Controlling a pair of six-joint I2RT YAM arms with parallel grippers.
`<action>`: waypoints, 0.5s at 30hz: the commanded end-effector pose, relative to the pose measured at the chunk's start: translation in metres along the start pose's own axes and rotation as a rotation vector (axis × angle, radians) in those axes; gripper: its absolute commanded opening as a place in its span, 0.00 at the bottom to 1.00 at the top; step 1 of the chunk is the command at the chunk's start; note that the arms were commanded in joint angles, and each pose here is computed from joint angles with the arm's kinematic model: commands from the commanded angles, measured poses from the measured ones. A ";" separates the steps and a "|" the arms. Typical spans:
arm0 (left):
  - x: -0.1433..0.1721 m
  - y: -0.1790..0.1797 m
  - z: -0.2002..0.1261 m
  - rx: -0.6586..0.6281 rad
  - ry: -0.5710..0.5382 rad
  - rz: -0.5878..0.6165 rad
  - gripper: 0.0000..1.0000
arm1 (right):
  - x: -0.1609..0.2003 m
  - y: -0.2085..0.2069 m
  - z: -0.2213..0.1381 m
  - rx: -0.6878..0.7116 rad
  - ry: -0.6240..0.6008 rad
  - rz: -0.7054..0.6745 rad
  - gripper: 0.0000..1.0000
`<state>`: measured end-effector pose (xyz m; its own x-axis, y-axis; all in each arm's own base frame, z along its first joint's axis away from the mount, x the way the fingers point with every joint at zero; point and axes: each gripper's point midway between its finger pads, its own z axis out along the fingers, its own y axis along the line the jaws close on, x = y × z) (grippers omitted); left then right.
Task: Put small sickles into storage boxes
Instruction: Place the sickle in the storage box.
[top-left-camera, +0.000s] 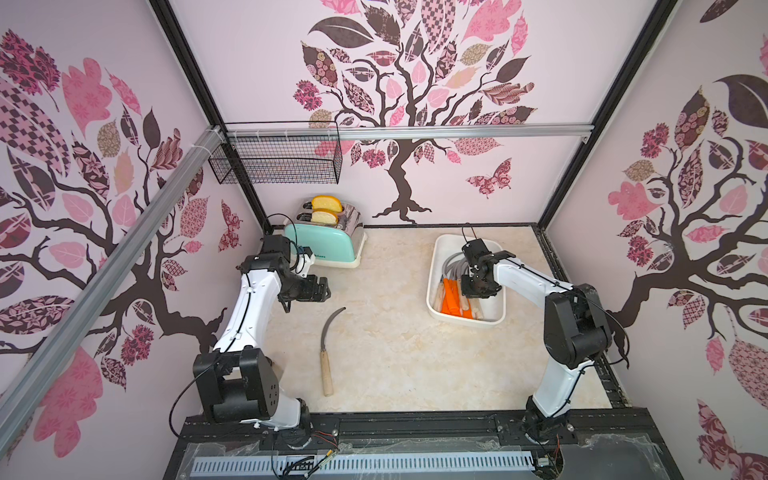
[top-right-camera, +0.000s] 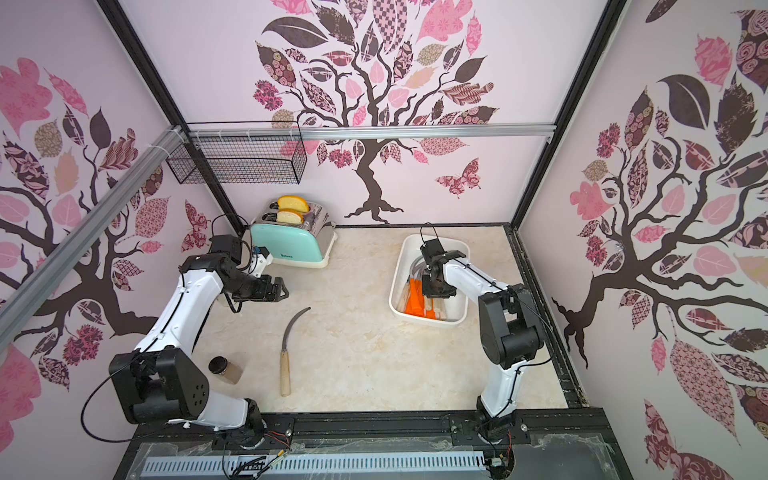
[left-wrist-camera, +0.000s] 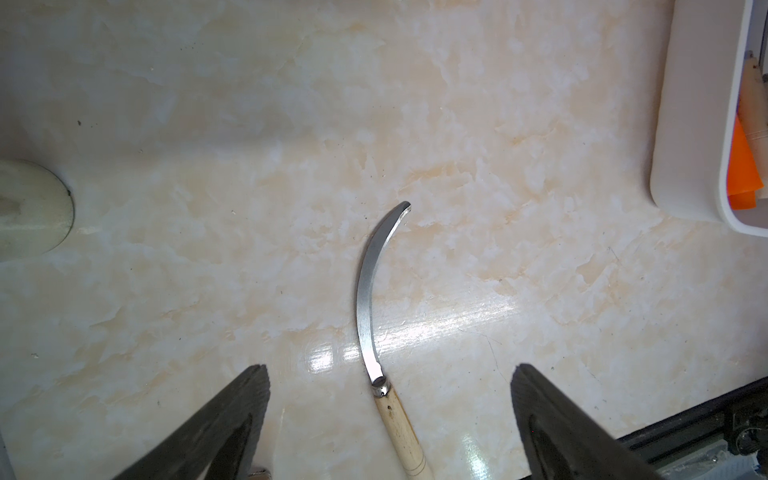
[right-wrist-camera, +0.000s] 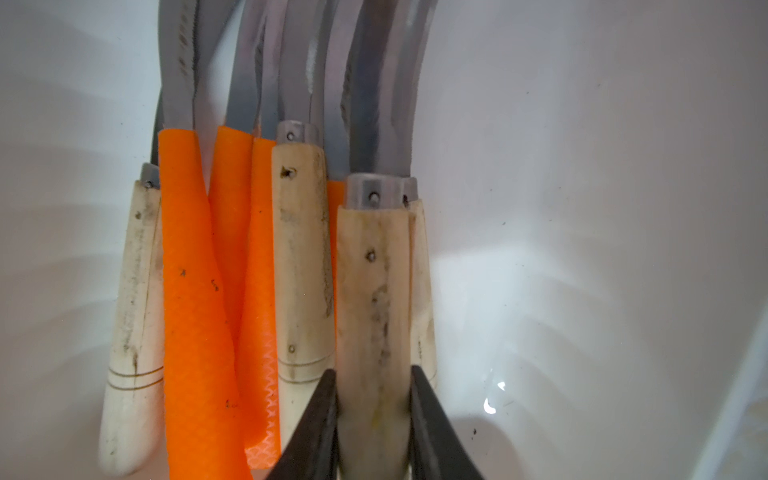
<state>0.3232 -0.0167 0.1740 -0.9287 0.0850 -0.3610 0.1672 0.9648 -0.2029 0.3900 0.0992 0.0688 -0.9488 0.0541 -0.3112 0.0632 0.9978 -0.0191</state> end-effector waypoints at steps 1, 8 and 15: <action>0.004 -0.001 -0.003 -0.006 -0.003 0.012 0.95 | -0.001 -0.007 0.005 0.031 0.001 0.001 0.08; 0.006 -0.001 0.002 -0.002 0.009 0.003 0.96 | 0.007 -0.011 0.014 0.053 0.021 -0.003 0.11; 0.007 -0.001 0.003 -0.001 0.014 0.006 0.96 | 0.011 -0.014 0.020 0.064 0.031 -0.007 0.13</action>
<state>0.3197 -0.0159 0.1680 -0.9349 0.0848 -0.3448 0.1617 0.9662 -0.2010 0.3856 0.0934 0.0488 -0.9580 0.0466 -0.2830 0.0654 0.9962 -0.0573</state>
